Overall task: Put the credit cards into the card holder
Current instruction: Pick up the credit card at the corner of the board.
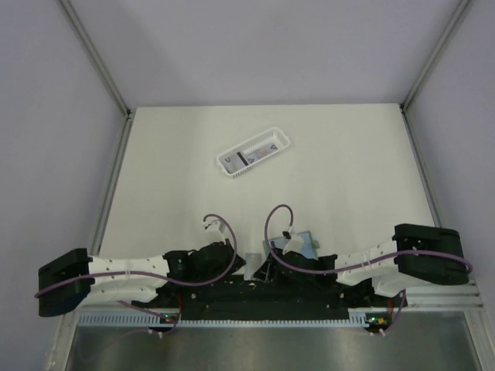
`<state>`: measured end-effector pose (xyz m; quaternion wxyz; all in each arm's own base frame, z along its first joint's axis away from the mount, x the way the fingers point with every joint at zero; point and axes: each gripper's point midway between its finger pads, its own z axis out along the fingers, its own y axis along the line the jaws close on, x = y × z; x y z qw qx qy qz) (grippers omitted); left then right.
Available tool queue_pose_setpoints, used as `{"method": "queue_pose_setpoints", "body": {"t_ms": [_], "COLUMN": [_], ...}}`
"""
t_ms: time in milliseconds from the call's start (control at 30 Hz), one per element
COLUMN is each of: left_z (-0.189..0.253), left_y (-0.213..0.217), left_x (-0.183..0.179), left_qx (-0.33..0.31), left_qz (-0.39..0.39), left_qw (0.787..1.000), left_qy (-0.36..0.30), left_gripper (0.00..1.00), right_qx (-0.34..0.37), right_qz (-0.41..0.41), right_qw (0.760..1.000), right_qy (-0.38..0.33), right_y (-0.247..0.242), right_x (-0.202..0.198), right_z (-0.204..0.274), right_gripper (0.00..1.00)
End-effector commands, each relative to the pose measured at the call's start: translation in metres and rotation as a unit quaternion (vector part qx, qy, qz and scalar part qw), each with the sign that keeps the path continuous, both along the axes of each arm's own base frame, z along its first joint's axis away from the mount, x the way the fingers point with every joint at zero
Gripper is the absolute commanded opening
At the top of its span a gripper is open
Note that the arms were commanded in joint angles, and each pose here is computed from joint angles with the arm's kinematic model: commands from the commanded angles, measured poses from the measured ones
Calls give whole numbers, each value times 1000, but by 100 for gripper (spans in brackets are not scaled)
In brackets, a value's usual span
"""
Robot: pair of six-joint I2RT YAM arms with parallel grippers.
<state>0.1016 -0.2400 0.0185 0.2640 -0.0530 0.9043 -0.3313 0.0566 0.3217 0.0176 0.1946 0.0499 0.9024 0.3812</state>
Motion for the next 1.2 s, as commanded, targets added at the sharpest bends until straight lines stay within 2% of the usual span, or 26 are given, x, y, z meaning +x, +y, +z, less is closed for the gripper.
{"method": "queue_pose_setpoints", "body": {"t_ms": [0, 167, 300, 433, 667, 833, 933, 1000, 1033, 1167], "left_z": [-28, -27, -27, -22, 18, 93, 139, 163, 174, 200], "left_y": [24, 23, 23, 25, 33, 25, 16, 9, 6, -9], "left_x": [-10, -11, -11, -9, 8, 24, 22, 17, 14, 1], "left_qx": [58, 56, 53, 48, 21, -73, -134, -165, -180, -219], "left_qz": [-5, -6, -3, 5, 45, 36, -3, -33, -47, -96], "left_qw": [998, 998, 998, 999, 998, 988, 972, 959, 953, 935], "left_qy": [19, 20, 21, 16, -31, -130, -196, -229, -240, -263], "left_gripper": [0, 0, 0, 0, 1, 34, 48, 63, 67, 67], "right_qx": [-15, 1, 6, -8, 13, -11, 48, 100, 126, 199], "right_qz": [19, 15, 10, -2, -2, 19, 67, 119, 137, 190], "right_qw": [1000, 1000, 1000, 1000, 998, 994, 990, 979, 973, 950], "right_qy": [14, 23, 21, 6, -65, -107, -117, -133, -137, -145], "right_y": [0, 7, 6, -2, -9, -28, -26, -23, -22, -23], "right_x": [-9, -9, -8, -2, 14, 27, 29, 22, 18, 3], "right_z": [-21, -27, -28, -26, 20, 55, 85, 109, 123, 161], "right_gripper": [48, 39, 18, 2, 0, 0, 0, 0, 0, 0]}}
